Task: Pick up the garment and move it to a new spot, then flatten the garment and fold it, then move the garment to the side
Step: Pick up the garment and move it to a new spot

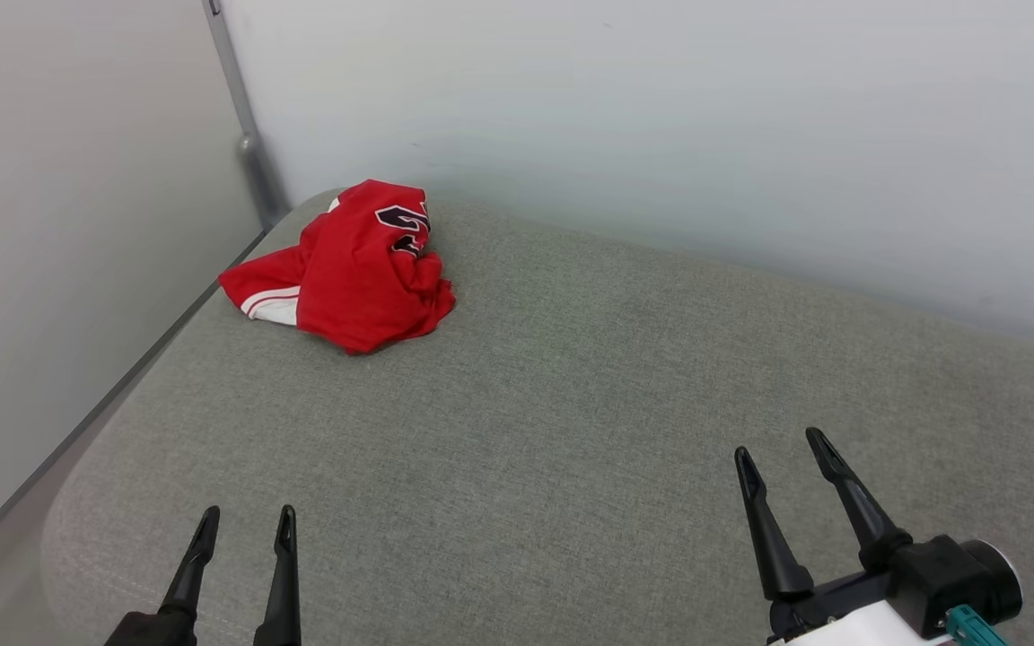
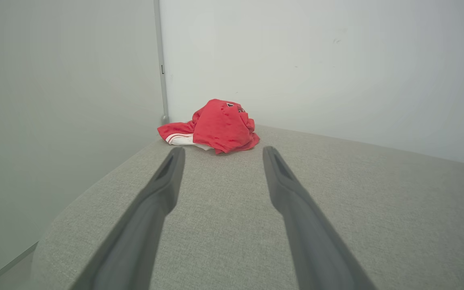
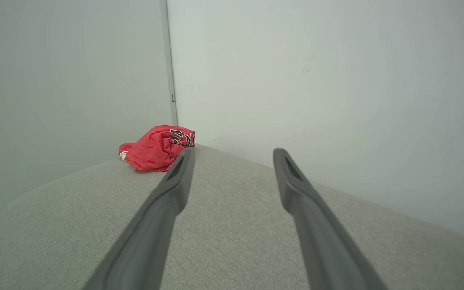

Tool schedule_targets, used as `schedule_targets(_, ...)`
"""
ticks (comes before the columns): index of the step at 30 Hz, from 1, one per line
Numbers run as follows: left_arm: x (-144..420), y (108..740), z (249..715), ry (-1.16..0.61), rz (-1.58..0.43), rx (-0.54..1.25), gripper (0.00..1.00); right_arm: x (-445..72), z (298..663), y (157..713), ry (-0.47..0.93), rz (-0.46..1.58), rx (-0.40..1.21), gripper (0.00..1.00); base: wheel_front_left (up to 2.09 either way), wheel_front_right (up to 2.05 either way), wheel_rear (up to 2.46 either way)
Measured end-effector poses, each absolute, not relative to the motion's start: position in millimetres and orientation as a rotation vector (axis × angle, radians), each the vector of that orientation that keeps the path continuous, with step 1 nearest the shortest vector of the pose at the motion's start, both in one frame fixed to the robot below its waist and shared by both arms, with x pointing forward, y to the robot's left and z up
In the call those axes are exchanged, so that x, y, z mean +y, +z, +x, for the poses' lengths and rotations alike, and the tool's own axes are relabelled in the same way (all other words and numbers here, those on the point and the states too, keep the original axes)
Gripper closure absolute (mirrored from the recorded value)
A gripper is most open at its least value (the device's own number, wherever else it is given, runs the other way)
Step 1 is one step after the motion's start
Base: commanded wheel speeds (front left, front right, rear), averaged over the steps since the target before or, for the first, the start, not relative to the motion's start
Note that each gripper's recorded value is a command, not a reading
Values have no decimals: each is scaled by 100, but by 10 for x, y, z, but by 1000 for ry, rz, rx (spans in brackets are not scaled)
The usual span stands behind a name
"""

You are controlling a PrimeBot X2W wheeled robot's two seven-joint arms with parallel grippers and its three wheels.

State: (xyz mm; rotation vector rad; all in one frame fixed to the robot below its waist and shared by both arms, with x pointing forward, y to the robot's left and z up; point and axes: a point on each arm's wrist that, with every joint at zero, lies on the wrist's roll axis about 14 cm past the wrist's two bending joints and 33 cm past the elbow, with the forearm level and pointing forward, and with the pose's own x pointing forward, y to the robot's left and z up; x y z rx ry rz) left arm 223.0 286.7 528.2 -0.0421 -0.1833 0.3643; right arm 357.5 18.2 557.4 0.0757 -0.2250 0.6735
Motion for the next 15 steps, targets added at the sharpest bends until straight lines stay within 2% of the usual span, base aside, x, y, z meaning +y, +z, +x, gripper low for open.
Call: schedule_targets(15,2891,5197,2342,373,-60,-146,0,109,3637,5494,650,76,-207,0,0,0,0)
